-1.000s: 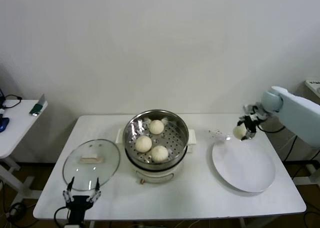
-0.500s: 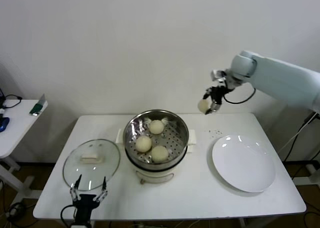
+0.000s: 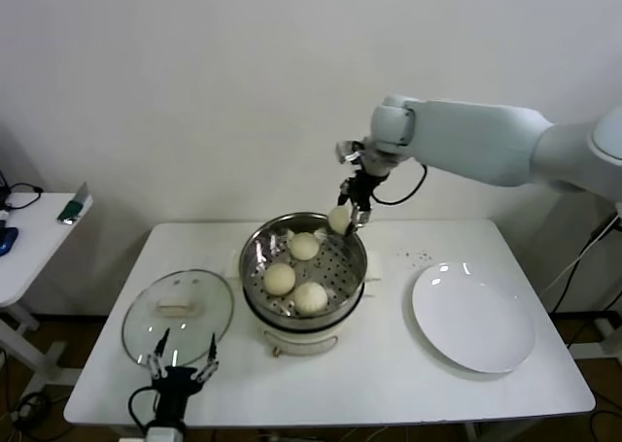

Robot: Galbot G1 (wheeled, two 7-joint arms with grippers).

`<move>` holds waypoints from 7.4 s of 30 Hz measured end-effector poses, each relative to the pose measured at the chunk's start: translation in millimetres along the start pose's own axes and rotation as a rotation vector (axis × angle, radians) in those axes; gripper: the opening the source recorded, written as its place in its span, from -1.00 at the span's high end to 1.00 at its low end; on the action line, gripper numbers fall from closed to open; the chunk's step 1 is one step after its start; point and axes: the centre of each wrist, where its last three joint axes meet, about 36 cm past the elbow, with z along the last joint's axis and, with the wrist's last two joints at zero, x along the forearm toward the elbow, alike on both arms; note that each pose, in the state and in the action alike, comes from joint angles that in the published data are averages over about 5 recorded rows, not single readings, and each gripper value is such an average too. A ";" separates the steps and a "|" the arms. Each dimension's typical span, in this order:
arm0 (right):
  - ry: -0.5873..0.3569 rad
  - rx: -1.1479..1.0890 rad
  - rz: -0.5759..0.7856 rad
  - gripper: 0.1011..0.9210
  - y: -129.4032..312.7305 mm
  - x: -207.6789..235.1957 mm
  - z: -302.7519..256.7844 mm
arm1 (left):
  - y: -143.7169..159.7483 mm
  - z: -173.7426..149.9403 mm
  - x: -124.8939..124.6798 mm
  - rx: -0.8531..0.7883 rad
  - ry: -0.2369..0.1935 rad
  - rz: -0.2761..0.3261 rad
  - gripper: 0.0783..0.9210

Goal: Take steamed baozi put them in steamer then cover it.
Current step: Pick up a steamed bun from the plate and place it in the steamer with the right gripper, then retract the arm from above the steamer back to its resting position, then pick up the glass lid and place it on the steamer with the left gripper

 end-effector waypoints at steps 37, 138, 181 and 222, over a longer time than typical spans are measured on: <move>0.070 0.048 -0.111 -0.76 17.9 -74.1 -23.3 | 11.5 2.7 -7.0 0.003 -0.001 -0.007 -0.77; -0.797 -1.135 1.122 -0.76 422.5 -219.4 236.7 | 72.5 50.6 -127.3 -1.334 0.012 0.019 -0.77; -0.773 -1.122 1.095 -0.76 416.1 -241.3 229.7 | 72.9 69.9 -169.2 -1.287 0.000 -0.068 0.82; -0.745 -1.081 1.064 -0.76 410.1 -253.4 242.1 | 58.5 -144.2 -93.7 -1.295 -0.104 -0.310 0.83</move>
